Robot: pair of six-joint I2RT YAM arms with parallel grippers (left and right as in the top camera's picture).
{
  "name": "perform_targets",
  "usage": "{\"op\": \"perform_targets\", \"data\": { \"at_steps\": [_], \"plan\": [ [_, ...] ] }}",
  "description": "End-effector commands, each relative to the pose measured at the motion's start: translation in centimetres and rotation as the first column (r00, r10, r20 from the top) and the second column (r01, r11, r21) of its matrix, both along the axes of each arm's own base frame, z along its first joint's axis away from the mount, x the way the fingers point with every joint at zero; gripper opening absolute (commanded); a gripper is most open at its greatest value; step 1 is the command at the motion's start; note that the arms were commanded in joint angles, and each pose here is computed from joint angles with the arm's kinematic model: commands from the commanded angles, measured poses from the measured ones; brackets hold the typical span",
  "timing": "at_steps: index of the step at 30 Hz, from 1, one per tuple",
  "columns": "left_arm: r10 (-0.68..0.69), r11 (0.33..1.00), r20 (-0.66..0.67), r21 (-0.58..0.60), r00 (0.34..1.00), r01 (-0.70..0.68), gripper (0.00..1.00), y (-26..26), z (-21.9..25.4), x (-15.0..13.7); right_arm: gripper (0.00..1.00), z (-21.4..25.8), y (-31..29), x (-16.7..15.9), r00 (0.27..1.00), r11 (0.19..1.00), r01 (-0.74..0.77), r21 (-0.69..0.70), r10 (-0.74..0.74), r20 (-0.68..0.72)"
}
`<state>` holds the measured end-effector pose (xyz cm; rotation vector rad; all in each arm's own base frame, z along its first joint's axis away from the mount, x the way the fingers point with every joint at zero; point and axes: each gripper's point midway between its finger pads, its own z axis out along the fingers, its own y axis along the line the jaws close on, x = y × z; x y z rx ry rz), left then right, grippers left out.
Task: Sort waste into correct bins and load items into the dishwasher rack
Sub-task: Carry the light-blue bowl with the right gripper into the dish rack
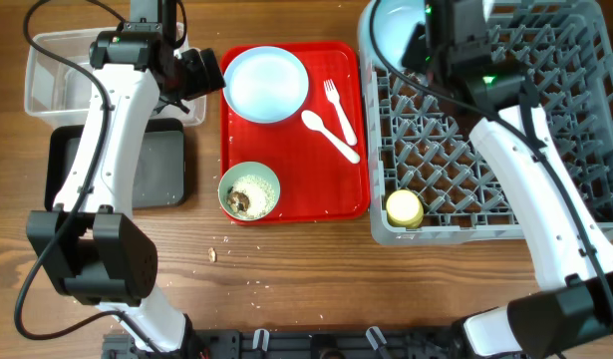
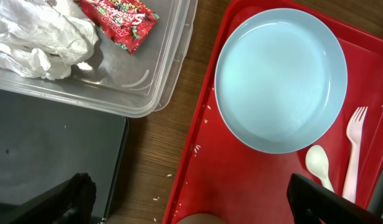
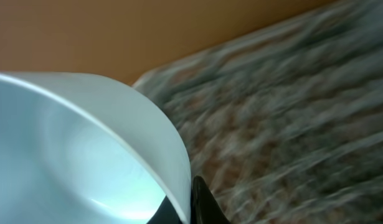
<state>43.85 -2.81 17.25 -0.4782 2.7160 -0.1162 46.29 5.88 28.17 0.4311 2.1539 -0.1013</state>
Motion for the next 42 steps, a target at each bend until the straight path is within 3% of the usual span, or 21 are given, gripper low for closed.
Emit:
{"op": "perform_targets", "data": {
  "at_steps": [1,7,11,20,29,34,36,42],
  "plan": [
    [0.002,1.0,0.012,0.012,1.0,-0.002,1.0,0.1,0.4,0.2,0.04,-1.2,-5.3,2.1,0.981,0.883,0.183,-0.433,-0.196,0.015],
    [0.002,1.0,0.012,0.012,1.0,-0.002,1.0,0.1,0.4,0.2,0.04,-4.1,-5.8,6.4,0.976,0.71,0.16,-0.686,-0.217,0.002],
    [0.002,1.0,0.012,0.012,1.0,-0.002,1.0,0.1,0.4,0.2,0.04,-6.0,-5.9,7.9,0.97,0.627,0.15,-0.765,-0.241,-0.007],
    [0.002,1.0,0.012,0.012,1.0,-0.002,1.0,0.1,0.4,0.2,0.04,-10.7,-4.5,9.7,0.982,0.641,0.047,-0.766,-0.17,-0.082],
    [0.002,1.0,0.012,0.012,1.0,-0.002,1.0,0.1,0.4,0.2,0.05,-14.2,0.0,9.4,0.968,0.665,-0.201,-0.719,0.02,-0.252],
    [0.002,1.0,0.012,0.012,1.0,-0.002,1.0,0.1,0.4,0.2,0.33,-14.8,0.3,8.8,0.956,0.651,-0.235,-0.721,0.02,-0.293],
    [0.002,1.0,0.012,0.012,1.0,-0.002,1.0,0.1,0.4,0.2,0.49,-15.0,0.4,8.5,0.956,0.662,-0.23,-0.714,0.016,-0.293],
    [0.002,1.0,0.012,0.012,1.0,-0.002,1.0,0.1,0.4,0.2,0.61,-13.7,2.4,7.5,0.957,0.679,-0.243,-0.693,0.052,-0.286]
  ]
}}
